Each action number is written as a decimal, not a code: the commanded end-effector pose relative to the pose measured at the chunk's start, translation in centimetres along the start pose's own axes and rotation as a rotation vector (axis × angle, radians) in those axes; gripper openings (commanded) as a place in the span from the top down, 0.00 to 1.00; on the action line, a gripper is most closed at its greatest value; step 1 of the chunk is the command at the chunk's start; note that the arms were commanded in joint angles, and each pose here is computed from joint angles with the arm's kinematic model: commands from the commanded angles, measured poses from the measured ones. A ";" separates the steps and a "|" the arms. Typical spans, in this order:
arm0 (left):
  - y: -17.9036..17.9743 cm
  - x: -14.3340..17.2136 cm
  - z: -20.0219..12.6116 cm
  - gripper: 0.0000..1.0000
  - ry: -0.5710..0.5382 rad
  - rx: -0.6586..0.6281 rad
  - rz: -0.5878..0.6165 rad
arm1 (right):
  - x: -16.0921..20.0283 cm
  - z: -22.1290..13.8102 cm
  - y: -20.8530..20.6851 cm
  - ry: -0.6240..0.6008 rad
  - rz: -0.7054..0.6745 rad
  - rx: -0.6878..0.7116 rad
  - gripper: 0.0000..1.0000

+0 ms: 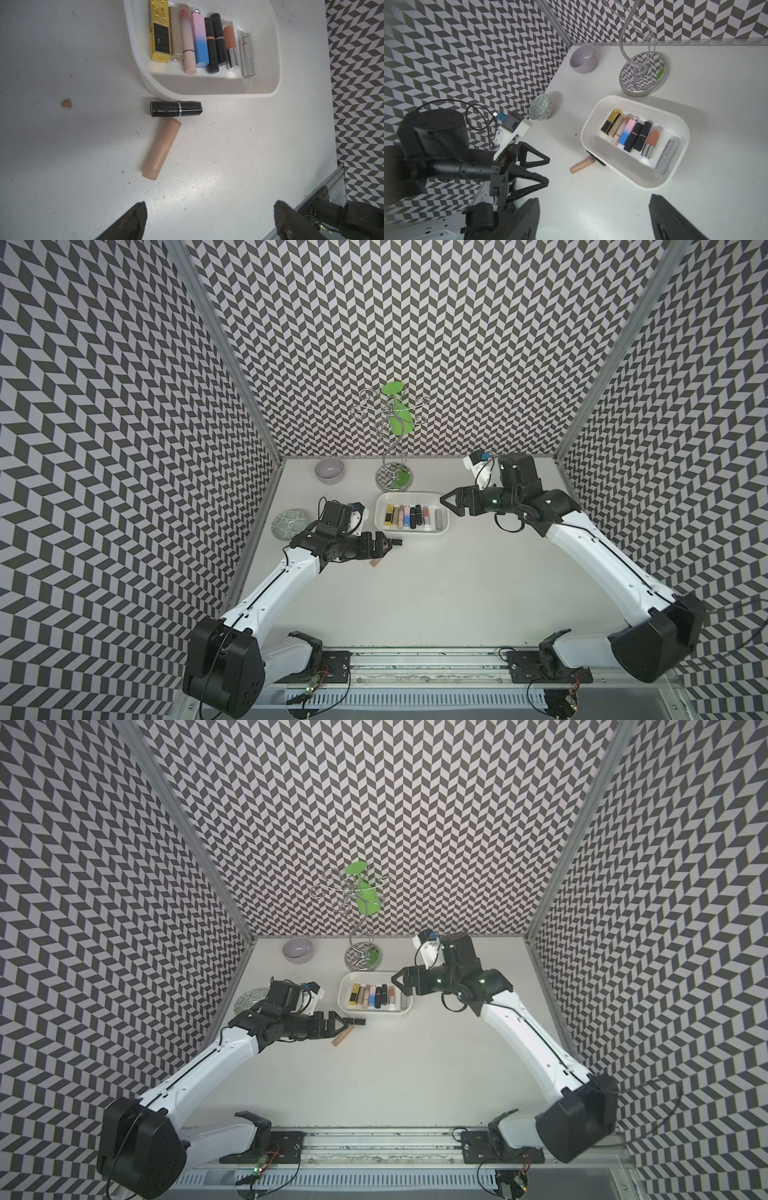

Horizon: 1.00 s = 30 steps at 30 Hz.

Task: Put the lipstick into the storage box
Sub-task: Pick up the lipstick at the center of the board.

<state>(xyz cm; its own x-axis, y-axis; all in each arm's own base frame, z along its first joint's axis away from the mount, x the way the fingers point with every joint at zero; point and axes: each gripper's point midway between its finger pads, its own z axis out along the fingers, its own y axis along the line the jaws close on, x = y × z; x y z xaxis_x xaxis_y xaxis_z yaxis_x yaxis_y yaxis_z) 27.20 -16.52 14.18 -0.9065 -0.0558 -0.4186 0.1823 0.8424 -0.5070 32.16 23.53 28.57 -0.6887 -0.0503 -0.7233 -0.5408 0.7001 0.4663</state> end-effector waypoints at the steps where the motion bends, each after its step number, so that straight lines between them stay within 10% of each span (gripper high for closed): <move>1: 1.9 -0.3 0.5 0.04 -0.031 -0.093 -0.020 | 0.3 -1.0 0.9 -0.108 -0.075 -0.054 0.03; 9: 2.7 -1.4 1.8 0.08 0.022 -0.172 0.086 | 3.8 -3.6 -0.4 -0.223 0.004 -0.008 0.01; 30: 4.7 -0.4 7.1 0.29 0.181 -0.309 0.201 | 4.3 -0.9 0.7 -0.060 0.025 -0.105 0.00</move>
<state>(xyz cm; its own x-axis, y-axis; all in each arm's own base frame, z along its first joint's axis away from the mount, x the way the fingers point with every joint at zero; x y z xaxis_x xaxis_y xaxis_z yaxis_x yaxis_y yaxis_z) 30.32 -15.96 5.81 -0.9409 0.1622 -0.2972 0.2241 0.9564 -0.1874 28.10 22.64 24.97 -0.6904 -0.0188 -0.7232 -0.5589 0.6486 0.5167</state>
